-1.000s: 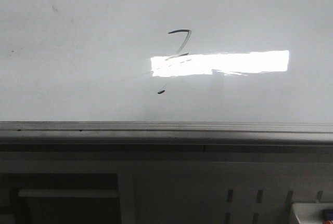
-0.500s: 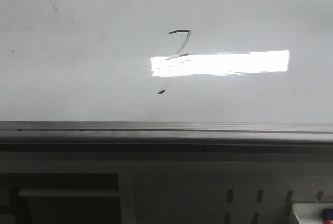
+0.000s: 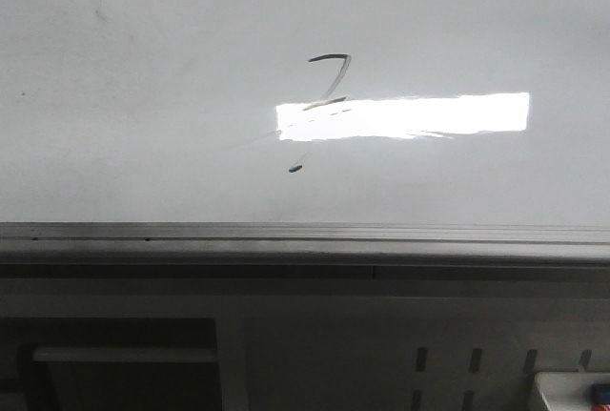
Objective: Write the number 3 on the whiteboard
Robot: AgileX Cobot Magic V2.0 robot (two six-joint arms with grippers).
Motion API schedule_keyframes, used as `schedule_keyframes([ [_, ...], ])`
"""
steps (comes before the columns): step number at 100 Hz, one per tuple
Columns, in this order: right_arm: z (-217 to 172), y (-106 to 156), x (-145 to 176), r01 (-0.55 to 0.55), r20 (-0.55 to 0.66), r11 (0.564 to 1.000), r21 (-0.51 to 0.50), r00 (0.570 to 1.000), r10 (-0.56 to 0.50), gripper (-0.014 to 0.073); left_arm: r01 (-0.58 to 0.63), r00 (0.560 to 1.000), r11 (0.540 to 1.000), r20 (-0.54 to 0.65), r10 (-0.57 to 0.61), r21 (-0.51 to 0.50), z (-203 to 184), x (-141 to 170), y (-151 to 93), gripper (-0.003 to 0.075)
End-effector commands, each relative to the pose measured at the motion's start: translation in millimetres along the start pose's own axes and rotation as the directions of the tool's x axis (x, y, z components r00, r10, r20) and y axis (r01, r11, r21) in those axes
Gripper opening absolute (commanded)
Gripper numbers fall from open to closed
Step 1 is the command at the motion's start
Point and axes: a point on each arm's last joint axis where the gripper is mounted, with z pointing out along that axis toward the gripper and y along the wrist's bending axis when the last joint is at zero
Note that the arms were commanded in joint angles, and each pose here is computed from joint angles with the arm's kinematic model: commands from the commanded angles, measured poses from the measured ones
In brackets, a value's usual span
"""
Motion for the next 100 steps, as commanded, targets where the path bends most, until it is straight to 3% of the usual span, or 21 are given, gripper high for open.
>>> schedule_keyframes([
  [1,-10.6,-5.1,-15.9,0.004,0.088,0.998,0.058,0.996,-0.01,-0.0054,0.018,0.997,0.998,0.08,-0.013,-0.062,-8.5,-13.2,5.1,0.0234],
  [43,-10.6,-4.4,-16.1,-0.005,0.09,0.999,0.049,0.996,0.001,-0.0054,0.039,0.997,0.998,0.063,-0.035,-0.058,-0.2,-10.8,12.1,0.009],
  [59,-10.6,-4.4,-16.2,-0.007,0.091,0.999,0.049,0.996,0.002,-0.0048,0.039,0.998,0.998,0.06,-0.035,-0.052,-0.2,-10.6,11.5,0.0002],
  [66,-10.6,-4.5,-16.3,-0.007,0.092,0.999,0.05,0.996,0.002,0.0002,0.038,0.998,0.998,0.054,-0.036,-0.041,-0.1,-10.1,10.5,-0.002],
  [84,-11.1,-7.0,-19.2,-0.032,0.126,0.997,0.074,0.992,0.022,0.0353,0.015,1.0,1.0,0.022,-0.015,0.011,0.1,-7.3,5.6,-0.002],
  [91,-11.7,-9.2,-21.9,-0.059,0.158,0.994,0.094,0.986,0.043,0.0421,0.004,1.0,0.999,0.009,-0.004,0.034,0.1,-6.1,3.6,-0.002],
  [100,-12.6,-11.2,-24.5,-0.079,0.185,0.991,0.11,0.981,0.058,0.0427,0.003,1.0,0.999,-0.002,-0.003,0.051,0.0,-5.1,2.0,-0.002],
])
